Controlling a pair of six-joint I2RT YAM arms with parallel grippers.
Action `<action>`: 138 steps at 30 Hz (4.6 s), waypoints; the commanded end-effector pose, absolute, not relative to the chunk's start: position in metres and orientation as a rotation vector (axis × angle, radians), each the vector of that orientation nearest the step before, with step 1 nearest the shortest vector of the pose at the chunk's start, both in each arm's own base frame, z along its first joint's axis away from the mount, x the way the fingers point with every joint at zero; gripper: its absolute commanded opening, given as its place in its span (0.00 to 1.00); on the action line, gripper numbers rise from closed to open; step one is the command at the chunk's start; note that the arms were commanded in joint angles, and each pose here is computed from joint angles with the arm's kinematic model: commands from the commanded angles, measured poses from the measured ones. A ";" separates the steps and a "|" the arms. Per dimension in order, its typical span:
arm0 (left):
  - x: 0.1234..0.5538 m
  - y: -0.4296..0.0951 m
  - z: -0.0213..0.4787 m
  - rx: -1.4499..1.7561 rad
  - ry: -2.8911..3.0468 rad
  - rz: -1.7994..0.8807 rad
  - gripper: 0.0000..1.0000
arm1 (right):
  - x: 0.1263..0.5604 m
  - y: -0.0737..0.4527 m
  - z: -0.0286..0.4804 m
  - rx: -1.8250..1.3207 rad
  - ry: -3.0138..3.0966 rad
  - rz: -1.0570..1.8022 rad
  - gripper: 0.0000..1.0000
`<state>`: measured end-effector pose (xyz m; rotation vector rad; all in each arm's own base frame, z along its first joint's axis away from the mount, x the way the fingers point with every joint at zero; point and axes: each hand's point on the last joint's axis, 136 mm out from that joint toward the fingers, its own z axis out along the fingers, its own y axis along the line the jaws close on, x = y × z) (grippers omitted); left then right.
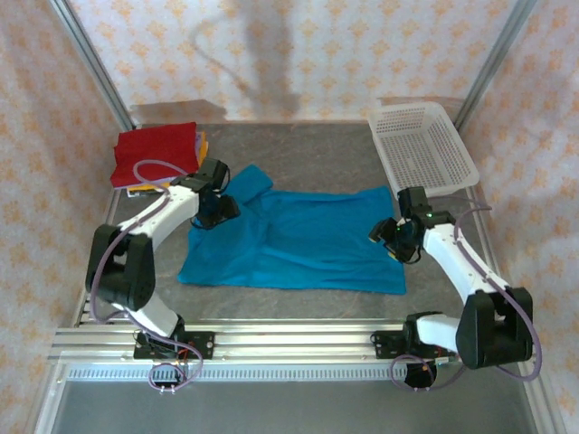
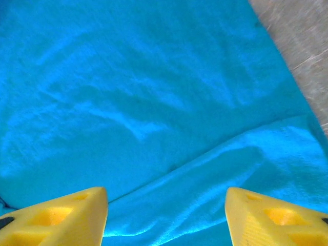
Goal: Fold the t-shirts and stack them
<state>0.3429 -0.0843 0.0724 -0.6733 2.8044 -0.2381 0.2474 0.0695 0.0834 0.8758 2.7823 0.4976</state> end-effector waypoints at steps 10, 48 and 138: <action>0.332 -0.090 0.009 -0.652 2.931 -0.198 0.56 | 0.241 0.091 0.053 0.860 2.867 0.583 0.66; 0.300 -0.035 0.036 -0.763 2.911 -0.093 0.58 | 0.199 0.124 0.044 0.780 3.016 0.686 0.67; 0.472 -0.023 0.160 -0.341 2.723 0.067 0.00 | 0.456 0.070 0.048 0.359 2.929 -0.110 0.52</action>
